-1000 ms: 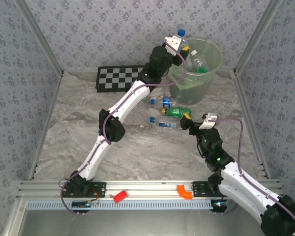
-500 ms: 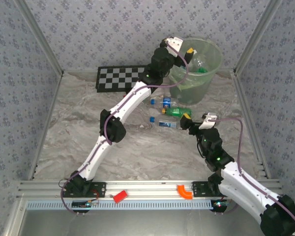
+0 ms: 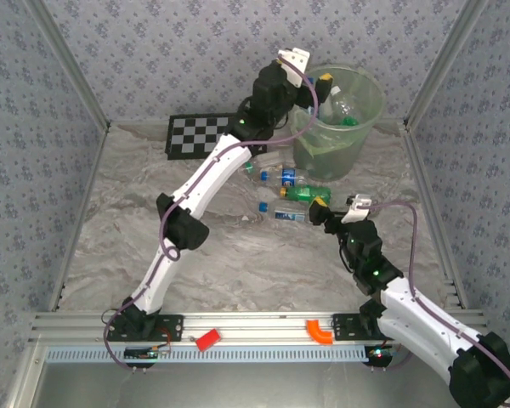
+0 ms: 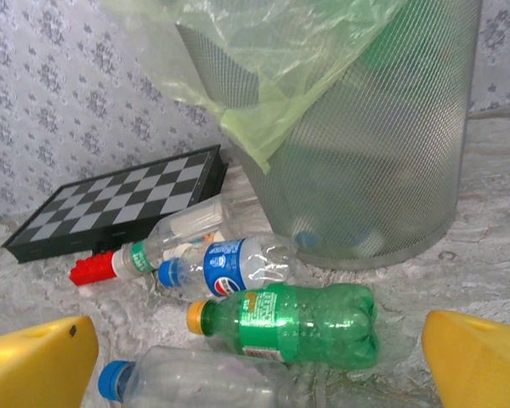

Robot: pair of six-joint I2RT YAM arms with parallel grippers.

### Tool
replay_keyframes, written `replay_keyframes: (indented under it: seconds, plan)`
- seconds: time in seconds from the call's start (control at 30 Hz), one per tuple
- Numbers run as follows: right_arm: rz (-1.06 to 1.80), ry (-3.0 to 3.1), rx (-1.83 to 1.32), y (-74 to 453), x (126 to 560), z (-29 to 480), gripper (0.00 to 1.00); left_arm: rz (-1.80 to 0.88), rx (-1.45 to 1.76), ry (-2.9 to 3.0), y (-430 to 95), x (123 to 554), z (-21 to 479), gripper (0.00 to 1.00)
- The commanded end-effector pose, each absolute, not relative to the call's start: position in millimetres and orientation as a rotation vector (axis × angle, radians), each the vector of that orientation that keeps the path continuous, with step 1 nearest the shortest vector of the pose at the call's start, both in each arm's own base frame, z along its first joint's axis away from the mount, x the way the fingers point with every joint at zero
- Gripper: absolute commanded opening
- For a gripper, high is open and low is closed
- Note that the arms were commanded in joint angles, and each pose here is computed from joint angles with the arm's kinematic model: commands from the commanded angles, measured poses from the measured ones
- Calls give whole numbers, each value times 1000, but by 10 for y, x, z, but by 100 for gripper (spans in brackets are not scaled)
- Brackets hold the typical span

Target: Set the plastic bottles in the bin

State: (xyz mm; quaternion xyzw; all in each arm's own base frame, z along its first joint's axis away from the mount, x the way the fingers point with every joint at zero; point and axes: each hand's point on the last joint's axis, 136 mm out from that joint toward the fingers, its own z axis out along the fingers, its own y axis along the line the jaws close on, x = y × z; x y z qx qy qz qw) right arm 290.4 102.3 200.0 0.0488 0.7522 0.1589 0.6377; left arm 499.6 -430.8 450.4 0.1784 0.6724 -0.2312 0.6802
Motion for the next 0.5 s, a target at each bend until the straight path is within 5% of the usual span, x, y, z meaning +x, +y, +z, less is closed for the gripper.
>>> replay_keyframes:
  seconds: [0.0, 0.47]
  plan:
    - [402, 1682, 85, 1112, 2952, 2190, 100, -505, 345, 1589, -4041, 4790, 4677, 100]
    - [325, 1799, -124, 1519, 3122, 1977, 100, -517, 157, 1680, -3002, 4149, 3964, 100]
